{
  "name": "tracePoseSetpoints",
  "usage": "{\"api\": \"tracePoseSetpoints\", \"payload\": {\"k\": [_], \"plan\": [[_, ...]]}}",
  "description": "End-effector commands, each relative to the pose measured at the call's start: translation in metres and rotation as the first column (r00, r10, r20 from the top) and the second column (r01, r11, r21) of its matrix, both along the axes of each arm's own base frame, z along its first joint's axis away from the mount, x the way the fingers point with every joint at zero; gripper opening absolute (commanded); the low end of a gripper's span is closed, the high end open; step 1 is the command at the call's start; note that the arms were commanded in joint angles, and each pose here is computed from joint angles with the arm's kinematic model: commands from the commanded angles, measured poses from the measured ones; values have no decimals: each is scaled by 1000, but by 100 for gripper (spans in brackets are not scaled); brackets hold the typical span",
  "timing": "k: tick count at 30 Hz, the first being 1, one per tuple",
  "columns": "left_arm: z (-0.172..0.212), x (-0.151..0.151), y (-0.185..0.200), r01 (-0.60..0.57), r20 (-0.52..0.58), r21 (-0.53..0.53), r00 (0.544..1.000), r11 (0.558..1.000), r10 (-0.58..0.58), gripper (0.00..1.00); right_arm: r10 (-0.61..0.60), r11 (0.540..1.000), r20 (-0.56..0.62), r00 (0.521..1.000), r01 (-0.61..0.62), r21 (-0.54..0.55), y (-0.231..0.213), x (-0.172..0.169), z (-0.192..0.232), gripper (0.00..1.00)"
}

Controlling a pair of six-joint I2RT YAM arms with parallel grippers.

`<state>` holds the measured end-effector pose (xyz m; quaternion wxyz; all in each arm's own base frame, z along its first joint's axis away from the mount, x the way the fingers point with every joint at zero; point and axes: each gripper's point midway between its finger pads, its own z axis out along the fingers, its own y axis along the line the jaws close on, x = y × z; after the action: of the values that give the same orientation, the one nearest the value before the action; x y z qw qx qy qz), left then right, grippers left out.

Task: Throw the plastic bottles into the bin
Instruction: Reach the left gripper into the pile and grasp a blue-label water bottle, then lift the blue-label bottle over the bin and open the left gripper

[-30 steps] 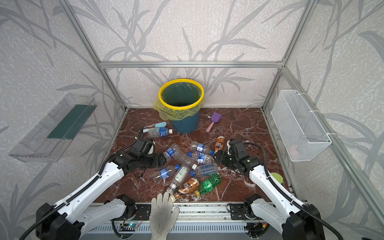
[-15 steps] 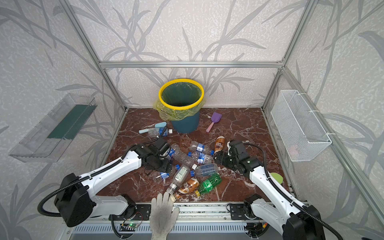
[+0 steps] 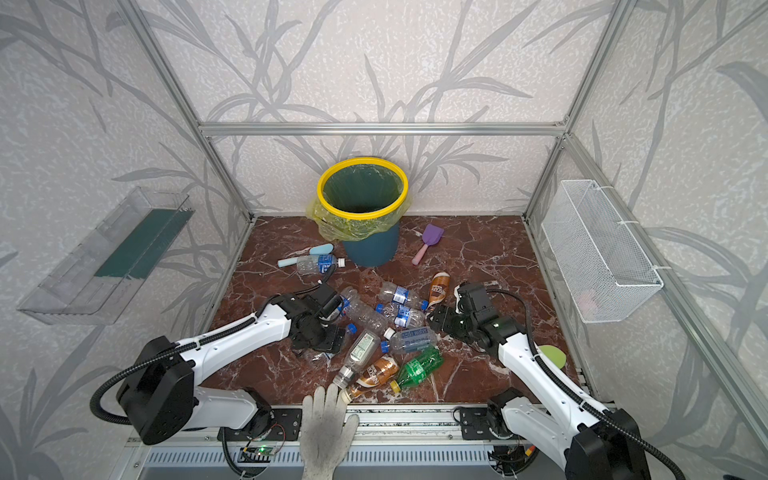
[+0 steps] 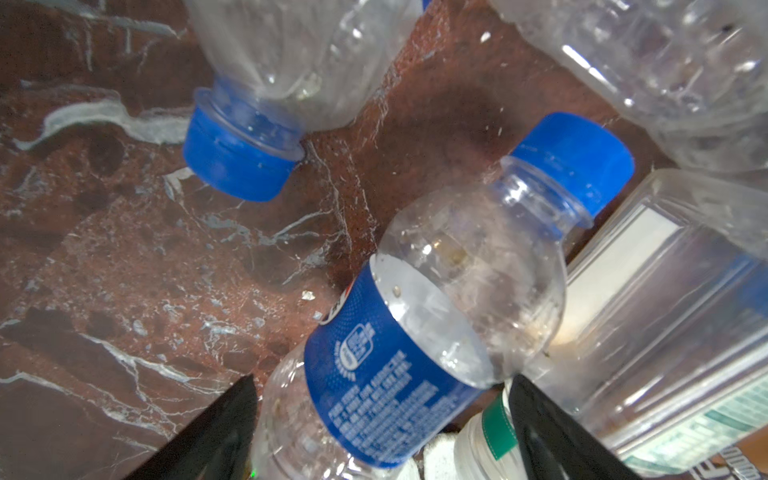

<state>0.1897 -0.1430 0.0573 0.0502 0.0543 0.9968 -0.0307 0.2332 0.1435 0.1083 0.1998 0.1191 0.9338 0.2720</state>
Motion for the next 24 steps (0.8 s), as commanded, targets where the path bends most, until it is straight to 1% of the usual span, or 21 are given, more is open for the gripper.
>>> {"api": "tracePoseSetpoints", "payload": {"k": [1, 9, 14, 20, 24], "plan": [[-6, -8, 0, -22, -26, -1, 999, 1000, 22, 91, 13, 1000, 11, 1000, -14, 12, 4, 2, 2, 84], [-15, -18, 0, -49, -38, 7, 998, 999, 49, 81, 13, 1000, 11, 1000, -13, 13, 4, 2, 1, 84], [-18, -22, -3, -57, -35, 5, 998, 998, 57, 77, 10, 1000, 13, 1000, -10, 10, 3, 1, 0, 83], [-23, -29, -2, -67, -40, 20, 997, 998, 68, 66, 10, 1000, 10, 1000, -10, 12, 2, -1, -2, 83], [-26, -34, 1, -73, -42, 35, 996, 997, 74, 62, 10, 1000, 12, 1000, -10, 11, 2, -1, -1, 82]]}}
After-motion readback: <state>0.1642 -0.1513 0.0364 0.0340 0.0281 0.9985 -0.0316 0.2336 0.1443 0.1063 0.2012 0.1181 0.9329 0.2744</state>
